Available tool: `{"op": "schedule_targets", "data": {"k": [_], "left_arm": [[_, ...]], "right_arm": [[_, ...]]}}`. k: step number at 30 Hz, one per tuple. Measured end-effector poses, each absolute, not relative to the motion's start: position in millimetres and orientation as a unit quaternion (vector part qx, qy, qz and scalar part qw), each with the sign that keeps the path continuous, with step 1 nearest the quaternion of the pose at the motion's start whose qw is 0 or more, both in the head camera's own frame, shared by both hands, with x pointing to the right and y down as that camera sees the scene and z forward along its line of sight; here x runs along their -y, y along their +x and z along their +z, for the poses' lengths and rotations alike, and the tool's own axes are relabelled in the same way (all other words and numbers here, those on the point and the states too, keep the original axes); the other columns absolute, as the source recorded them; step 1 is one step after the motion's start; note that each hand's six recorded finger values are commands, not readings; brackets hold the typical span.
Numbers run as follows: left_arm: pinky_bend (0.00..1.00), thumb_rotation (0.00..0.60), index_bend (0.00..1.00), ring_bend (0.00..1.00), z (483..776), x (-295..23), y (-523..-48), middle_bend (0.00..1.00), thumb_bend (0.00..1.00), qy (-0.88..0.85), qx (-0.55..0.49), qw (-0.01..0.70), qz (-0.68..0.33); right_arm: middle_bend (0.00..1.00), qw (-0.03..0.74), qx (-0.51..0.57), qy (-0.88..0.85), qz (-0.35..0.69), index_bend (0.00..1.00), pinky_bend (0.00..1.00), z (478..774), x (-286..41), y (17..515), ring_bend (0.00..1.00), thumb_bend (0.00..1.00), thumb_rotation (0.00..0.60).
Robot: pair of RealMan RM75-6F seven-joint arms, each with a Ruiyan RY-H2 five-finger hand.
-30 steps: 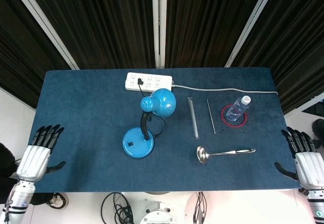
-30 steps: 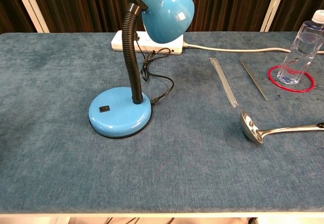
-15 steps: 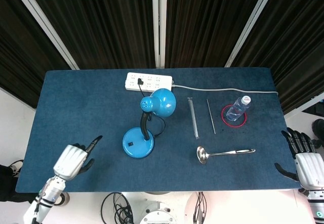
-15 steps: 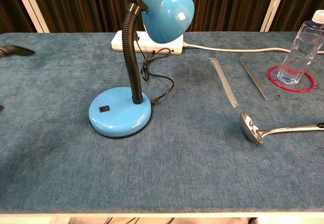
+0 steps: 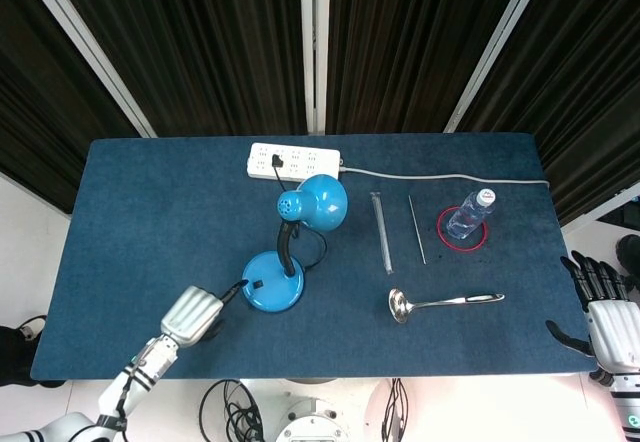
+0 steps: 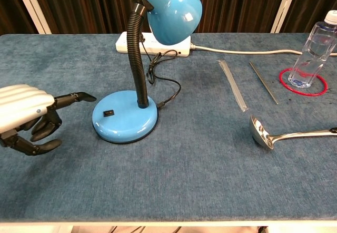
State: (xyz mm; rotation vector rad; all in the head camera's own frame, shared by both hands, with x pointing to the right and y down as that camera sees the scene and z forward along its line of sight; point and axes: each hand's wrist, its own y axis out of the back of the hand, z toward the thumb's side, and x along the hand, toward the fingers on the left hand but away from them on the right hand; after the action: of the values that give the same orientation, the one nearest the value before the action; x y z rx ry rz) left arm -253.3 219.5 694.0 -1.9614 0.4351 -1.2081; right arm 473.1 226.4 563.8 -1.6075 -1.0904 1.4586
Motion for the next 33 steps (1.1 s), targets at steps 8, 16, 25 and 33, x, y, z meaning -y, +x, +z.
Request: {"op": "schedule_targets", "data": {"k": [8,16,25,33], "left_arm": [[0.68,0.6,0.06,0.67,704.5,-218.6,-250.4,0.77,0.42,-0.769,-0.151,0.388,-0.485],[0.68,0.6,0.06,0.67,708.6,-219.5,-247.6,0.77,0.43,-0.77,-0.142,0.388,-0.486],[0.68,0.6,0.06,0.66,712.0,-220.8,-243.6,0.77,0.43,-0.771,-0.135,0.387,-0.488],[0.68,0.6,0.06,0.66,713.5,-219.8,-241.2,0.77,0.43,-0.772,-0.13,0.386,-0.488]], "right_arm": [[0.0,0.344,0.42,-0.619,0.568,0.0,0.0,567.9,-226.6,475.8,0.0,0.14,0.6],[0.0,0.344,0.423,-0.616,0.569,0.0,0.0,567.0,-226.7,477.8,0.0,0.14,0.6],[0.0,0.341,0.421,-0.617,0.571,0.0,0.0,568.3,-227.3,478.2,0.0,0.14,0.6],[0.0,0.336,0.421,-0.615,0.576,0.0,0.0,569.9,-227.8,480.5,0.0,0.15,0.6]]}}
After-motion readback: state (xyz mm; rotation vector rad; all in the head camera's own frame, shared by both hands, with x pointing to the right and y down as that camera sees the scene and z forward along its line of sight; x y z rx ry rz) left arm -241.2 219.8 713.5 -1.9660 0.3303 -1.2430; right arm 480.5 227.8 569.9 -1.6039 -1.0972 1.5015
